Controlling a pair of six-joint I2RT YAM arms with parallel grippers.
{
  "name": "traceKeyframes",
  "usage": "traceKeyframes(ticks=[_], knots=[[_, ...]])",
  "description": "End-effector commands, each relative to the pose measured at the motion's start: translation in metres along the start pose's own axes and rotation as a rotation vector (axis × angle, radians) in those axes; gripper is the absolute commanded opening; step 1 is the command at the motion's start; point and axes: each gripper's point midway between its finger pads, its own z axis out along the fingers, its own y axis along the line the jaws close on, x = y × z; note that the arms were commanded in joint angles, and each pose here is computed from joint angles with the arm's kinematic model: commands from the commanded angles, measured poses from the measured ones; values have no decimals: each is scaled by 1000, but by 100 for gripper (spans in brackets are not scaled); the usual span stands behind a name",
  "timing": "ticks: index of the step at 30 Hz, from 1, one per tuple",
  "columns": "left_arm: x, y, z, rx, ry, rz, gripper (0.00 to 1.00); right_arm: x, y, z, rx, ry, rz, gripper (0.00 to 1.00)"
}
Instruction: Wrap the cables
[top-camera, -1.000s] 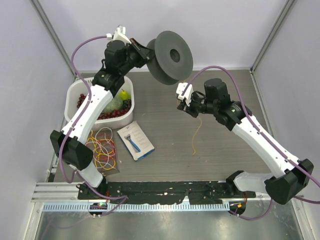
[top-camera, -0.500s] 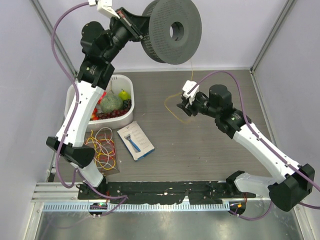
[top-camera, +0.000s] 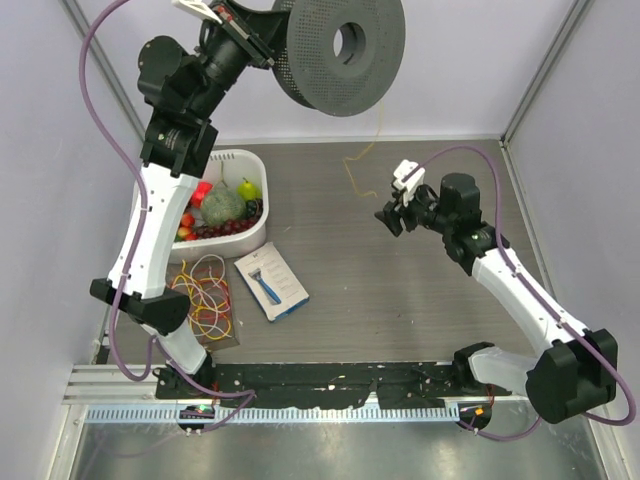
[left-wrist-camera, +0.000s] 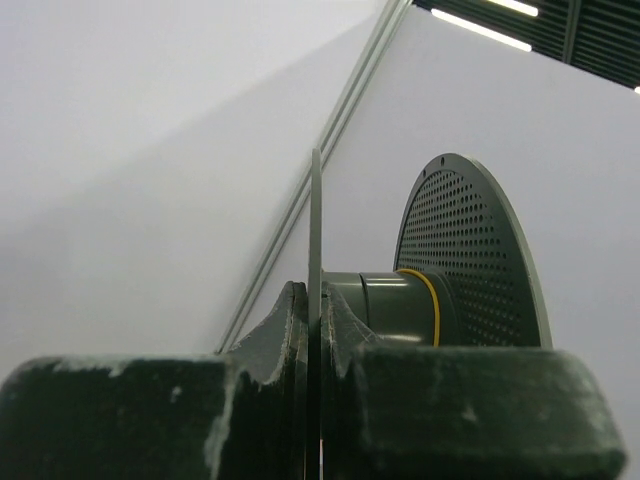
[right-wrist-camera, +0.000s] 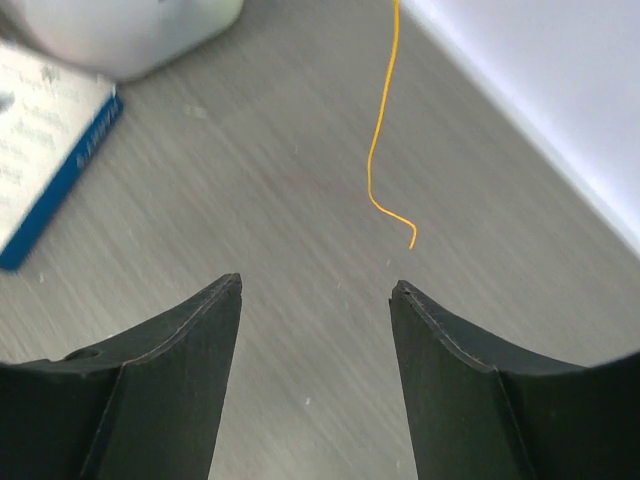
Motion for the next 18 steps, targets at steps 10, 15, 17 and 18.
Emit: traceKeyframes(ticks=[10, 15, 17, 18], knots=[[-54, -65, -9, 192, -132, 10, 0, 57, 25, 0, -140, -47, -360, 70], [-60, -82, -16, 233, -138, 5, 0, 68, 37, 7, -239, -44, -408, 71], [-64, -86, -19, 239, -146, 6, 0, 72, 41, 10, -271, -46, -430, 71], [-64, -87, -19, 242, -147, 6, 0, 72, 43, 10, -282, -54, -445, 71]])
